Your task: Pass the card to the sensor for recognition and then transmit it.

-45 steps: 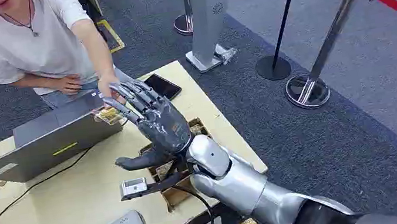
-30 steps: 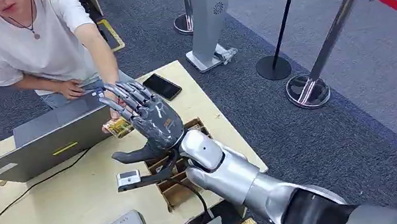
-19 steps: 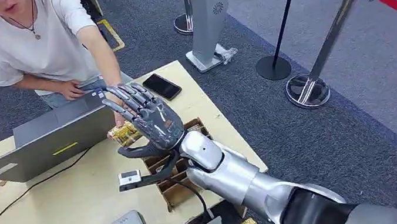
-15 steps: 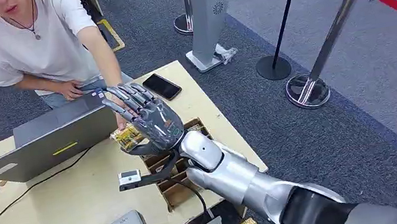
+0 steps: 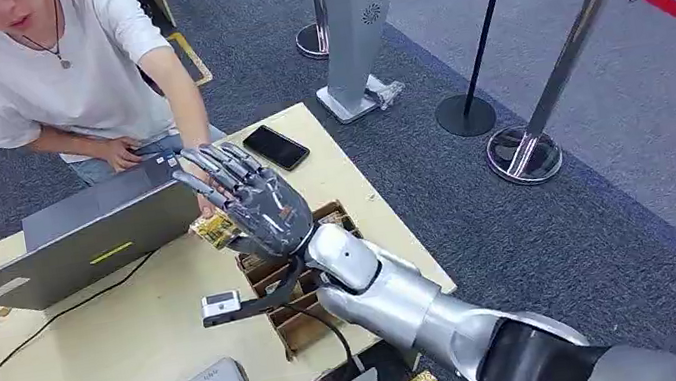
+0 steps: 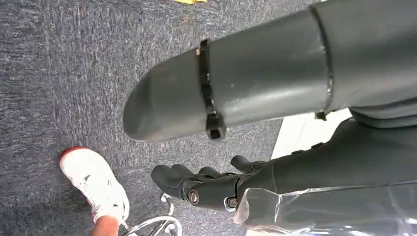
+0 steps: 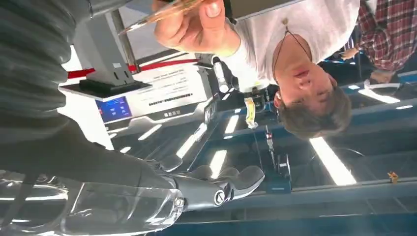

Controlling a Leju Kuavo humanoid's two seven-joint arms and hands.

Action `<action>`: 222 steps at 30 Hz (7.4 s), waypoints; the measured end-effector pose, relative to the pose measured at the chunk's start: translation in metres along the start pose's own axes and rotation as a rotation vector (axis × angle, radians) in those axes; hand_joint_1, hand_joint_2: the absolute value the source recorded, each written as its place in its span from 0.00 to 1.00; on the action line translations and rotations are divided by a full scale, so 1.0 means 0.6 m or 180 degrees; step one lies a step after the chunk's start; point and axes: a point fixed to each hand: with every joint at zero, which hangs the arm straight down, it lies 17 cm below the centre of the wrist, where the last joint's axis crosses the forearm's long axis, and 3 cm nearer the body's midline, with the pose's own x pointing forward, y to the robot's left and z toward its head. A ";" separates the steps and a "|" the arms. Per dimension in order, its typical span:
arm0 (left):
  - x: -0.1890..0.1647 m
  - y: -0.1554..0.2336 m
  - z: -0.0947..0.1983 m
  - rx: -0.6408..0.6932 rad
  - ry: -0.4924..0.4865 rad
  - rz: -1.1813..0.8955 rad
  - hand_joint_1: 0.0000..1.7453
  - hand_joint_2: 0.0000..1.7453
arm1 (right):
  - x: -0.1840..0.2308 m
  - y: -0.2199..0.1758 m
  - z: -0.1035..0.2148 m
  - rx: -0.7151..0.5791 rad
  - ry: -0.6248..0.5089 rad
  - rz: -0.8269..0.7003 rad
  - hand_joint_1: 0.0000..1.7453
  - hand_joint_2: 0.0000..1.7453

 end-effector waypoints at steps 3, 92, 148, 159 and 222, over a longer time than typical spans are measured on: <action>-0.001 0.000 0.000 0.0000 0.0007 0.0006 0.00 0.00 | -0.001 0.000 0.005 0.0005 -0.0001 0.0004 0.00 1.00; -0.005 0.003 0.000 0.0033 0.0043 -0.0013 0.00 0.00 | 0.036 -0.105 0.000 -0.0426 -0.0209 -0.0523 1.00 1.00; -0.013 0.005 -0.001 0.0049 0.0138 0.0044 0.00 0.00 | 0.232 0.115 0.129 0.1413 -0.0405 -0.3137 1.00 1.00; -0.014 0.005 0.000 0.0054 0.0148 0.0014 0.00 0.00 | 0.252 0.136 0.153 0.1291 -0.0349 -0.2871 1.00 1.00; -0.004 0.004 0.000 0.0048 0.0035 -0.0124 0.00 0.00 | 0.281 0.246 0.242 0.1602 -0.0104 -0.1498 1.00 1.00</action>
